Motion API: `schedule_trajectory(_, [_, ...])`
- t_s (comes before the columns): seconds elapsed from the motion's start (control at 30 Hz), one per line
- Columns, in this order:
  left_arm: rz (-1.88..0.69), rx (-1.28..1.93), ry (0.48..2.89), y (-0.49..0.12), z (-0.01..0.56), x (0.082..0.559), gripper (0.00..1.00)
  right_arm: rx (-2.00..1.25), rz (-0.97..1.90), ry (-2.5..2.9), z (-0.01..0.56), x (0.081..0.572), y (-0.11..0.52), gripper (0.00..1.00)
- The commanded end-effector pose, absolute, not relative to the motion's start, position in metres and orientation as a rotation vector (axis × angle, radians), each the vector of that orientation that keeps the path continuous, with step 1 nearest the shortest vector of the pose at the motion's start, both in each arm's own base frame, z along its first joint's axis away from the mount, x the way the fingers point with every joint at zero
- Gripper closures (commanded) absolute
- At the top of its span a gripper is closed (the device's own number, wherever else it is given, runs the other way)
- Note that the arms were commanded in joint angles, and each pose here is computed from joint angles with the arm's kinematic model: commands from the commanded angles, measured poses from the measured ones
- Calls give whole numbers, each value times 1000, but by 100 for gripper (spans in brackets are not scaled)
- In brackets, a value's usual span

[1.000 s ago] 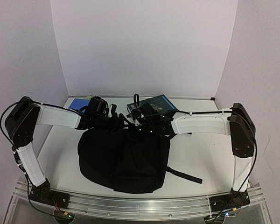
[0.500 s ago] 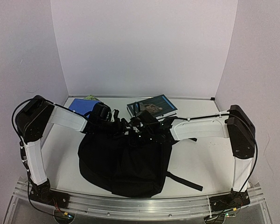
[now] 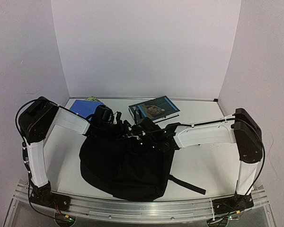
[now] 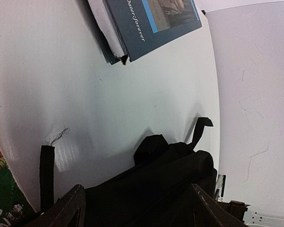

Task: Pack the student bag
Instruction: Zip the student bag at the center of the board.

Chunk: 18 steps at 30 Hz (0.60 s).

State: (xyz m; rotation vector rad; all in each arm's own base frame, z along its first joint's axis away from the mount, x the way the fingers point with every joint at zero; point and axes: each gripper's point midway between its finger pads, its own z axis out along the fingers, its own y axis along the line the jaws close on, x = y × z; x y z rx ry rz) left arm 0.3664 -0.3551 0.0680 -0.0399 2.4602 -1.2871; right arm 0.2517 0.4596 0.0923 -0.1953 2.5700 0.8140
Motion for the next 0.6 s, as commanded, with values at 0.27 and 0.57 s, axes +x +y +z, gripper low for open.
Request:
schedule_trajectory(0.27, [-1177,-89,2525,-344,42,375,27,-304,981,2596,123,191,475,100])
schedule_trajectory(0.57, [-1165,-59,2517,-342,50,377,26,-303,1002,2584,133,181,475,100])
